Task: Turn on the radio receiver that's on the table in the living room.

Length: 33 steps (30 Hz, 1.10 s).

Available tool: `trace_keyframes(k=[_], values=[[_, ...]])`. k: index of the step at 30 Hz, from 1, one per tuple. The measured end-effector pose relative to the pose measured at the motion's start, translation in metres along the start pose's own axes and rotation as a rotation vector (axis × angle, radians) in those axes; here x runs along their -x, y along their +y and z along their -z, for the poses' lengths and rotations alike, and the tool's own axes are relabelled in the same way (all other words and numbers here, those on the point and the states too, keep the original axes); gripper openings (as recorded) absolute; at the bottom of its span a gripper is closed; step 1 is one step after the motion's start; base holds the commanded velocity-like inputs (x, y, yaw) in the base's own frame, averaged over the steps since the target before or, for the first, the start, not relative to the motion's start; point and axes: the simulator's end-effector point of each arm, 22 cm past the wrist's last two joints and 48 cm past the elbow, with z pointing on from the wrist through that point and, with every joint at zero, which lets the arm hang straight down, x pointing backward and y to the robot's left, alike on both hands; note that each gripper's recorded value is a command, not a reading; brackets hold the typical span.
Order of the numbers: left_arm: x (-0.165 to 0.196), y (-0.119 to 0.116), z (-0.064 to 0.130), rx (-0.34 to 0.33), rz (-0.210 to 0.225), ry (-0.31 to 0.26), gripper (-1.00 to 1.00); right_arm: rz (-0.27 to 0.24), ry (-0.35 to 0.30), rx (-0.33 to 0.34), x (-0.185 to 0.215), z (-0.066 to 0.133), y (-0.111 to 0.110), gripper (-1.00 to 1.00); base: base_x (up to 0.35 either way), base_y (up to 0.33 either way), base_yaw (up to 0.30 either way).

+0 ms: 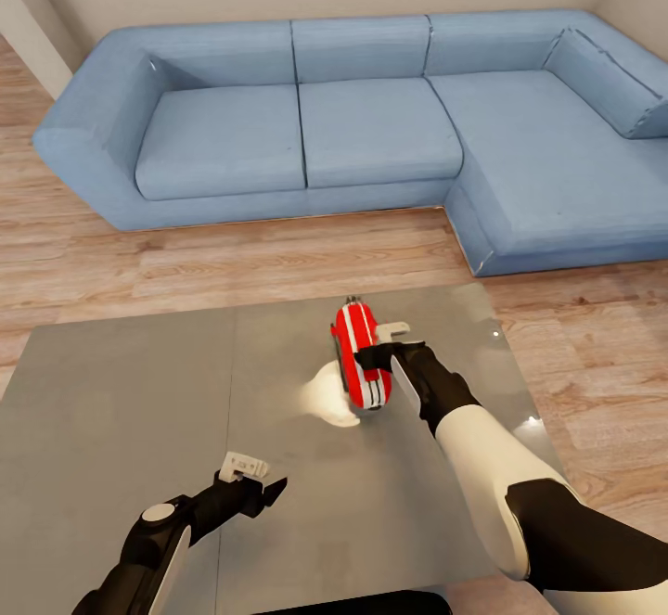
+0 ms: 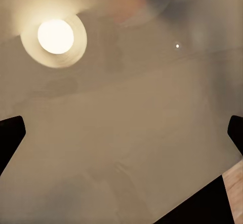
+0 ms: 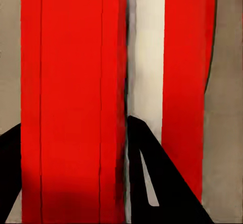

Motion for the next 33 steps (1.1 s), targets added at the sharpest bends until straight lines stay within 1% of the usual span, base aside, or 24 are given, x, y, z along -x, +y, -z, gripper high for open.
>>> trace_keyframes(k=[13, 17, 18, 19, 20, 21, 22, 23, 24, 25, 27, 28, 29, 30, 33], values=[[0.0, 0.0, 0.0, 0.0, 0.0, 0.0, 1.0, -0.001, -0.008, -0.019, 0.002, 0.0, -0.004, -1.0, 0.0, 0.0, 0.0], [0.0, 0.001, 0.0, 0.001, 0.0, 0.0, 1.0, 0.004, -0.04, -0.022, 0.018, 0.005, -0.005, -1.0, 0.0, 0.0, 0.0], [0.0, 0.001, 0.0, 0.002, 0.0, 0.0, 1.0, -0.016, 0.043, -0.015, 0.025, 0.023, -0.004, -1.0, 0.0, 0.0, 0.0], [0.0, 0.001, 0.0, 0.002, 0.0, 0.0, 1.0, -0.015, 0.053, -0.022, 0.035, 0.034, -0.006, -1.0, 0.0, 0.0, 0.0], [0.0, 0.001, 0.0, 0.002, 0.0, 0.0, 1.0, -0.011, 0.022, -0.031, 0.055, 0.046, -0.008, -1.0, 0.0, 0.0, 0.0], [0.0, 0.002, 0.0, 0.003, 0.001, 0.0, 1.0, -0.009, -0.038, -0.035, 0.082, 0.062, -0.009, -1.0, 0.0, 0.0, 0.0], [0.0, 0.002, 0.0, 0.003, 0.001, 0.0, 1.0, -0.009, -0.125, -0.036, 0.117, 0.084, -0.008, -1.0, 0.0, 0.0, 0.0], [0.0, 0.002, 0.001, 0.003, 0.001, 0.0, 1.0, -0.007, -0.22, -0.04, 0.154, 0.116, -0.008, -1.0, 0.0, 0.0, 0.0], [0.0, 0.002, 0.001, 0.004, 0.001, -0.001, 1.0, -0.005, -0.28, -0.044, 0.175, 0.139, -0.009, -1.0, 0.0, 0.0, 0.0], [0.0, 0.002, 0.001, 0.004, 0.001, -0.001, 1.0, -0.005, -0.284, -0.047, 0.178, 0.145, -0.009, -1.0, 0.0, 0.0, 0.0], [0.0, 0.002, 0.001, 0.004, 0.002, 0.0, 1.0, -0.01, -0.202, -0.044, 0.155, 0.126, -0.009, -1.0, 0.0, 0.0, 0.0], [0.0, 0.003, 0.001, 0.005, 0.002, -0.001, 1.0, -0.012, -0.196, -0.044, 0.154, 0.127, -0.009, -1.0, 0.0, 0.0, 0.0], [0.001, 0.003, 0.001, 0.005, 0.0, -0.004, 1.0, -0.011, -0.222, -0.045, 0.163, 0.137, -0.009, -1.0, 0.0, 0.0, 0.0], [0.001, 0.002, 0.001, 0.005, -0.001, -0.007, 1.0, -0.01, -0.236, -0.046, 0.168, 0.142, -0.009, -1.0, 0.0, 0.0, 0.0], [0.006, 0.003, 0.001, 0.005, -0.012, -0.028, 1.0, -0.011, -0.235, -0.045, 0.168, 0.144, -0.009, -1.0, 0.0, 0.0, 0.0]])
